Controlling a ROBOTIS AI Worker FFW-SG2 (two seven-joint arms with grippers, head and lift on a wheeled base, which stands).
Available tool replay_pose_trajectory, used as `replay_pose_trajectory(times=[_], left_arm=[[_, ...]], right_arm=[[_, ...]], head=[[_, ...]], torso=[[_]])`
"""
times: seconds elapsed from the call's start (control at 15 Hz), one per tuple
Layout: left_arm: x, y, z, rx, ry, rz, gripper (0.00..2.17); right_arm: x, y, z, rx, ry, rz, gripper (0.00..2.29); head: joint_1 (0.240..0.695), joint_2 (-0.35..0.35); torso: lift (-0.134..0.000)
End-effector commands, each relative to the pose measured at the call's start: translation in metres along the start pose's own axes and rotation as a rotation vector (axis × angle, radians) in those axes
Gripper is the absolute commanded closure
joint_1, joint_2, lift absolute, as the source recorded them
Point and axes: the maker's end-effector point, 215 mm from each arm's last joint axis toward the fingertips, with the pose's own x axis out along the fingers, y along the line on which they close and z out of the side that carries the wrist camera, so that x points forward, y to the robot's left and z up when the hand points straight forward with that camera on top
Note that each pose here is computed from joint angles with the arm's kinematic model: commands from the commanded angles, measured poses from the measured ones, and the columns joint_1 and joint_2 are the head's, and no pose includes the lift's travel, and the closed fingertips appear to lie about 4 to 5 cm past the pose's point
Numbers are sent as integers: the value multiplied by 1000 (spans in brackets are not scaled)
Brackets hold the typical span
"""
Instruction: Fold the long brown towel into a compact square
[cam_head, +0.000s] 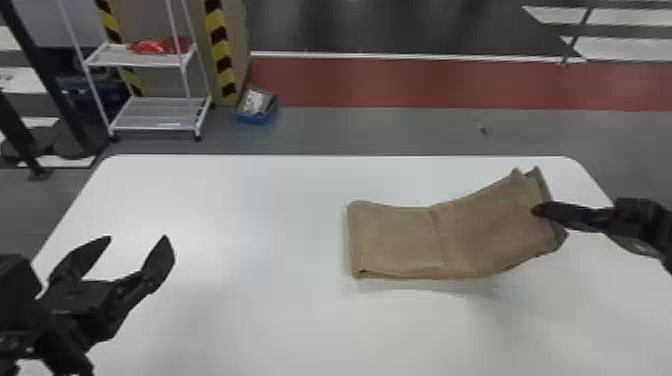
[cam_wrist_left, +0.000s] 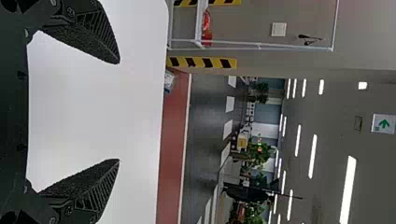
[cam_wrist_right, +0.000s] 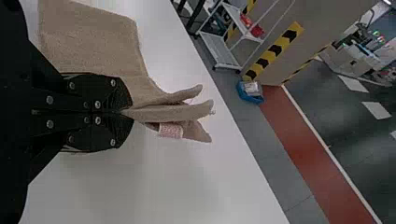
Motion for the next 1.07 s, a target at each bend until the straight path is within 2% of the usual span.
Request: replay_pose_trajectory(times=[0.0, 0.13, 0.33, 0.47, 0.73, 0.87, 1.0], left_arm=[[0, 0, -1, -2, 1, 3, 151], [0, -4, -1, -3, 1, -4, 151], [0, -9, -2, 1, 4, -16, 151], [-3, -10, -7, 2, 15, -17, 151], [-7, -2, -13, 5, 27, -11, 151], [-9, 1, -16, 6, 33, -12, 154], [-8, 2, -18, 6, 36, -11, 154]], right_arm=[[-43, -15, 20, -14, -80, 1, 1838], [-71, -25, 40, -23, -133, -8, 1838], [-75, -27, 51, -30, -152, -27, 1838], [-53, -20, 40, -38, -113, -48, 1838], [2, -5, 20, -13, -33, -88, 1838], [25, 13, 14, 0, -14, -69, 1838], [48, 37, -4, 0, 20, -41, 1838]], head=[[695, -54], [695, -103], [695, -149], [695, -167], [695, -139], [695, -100], [695, -71]], torso=[[-125], [-125], [-125], [-125], [-125], [-125], [-125]])
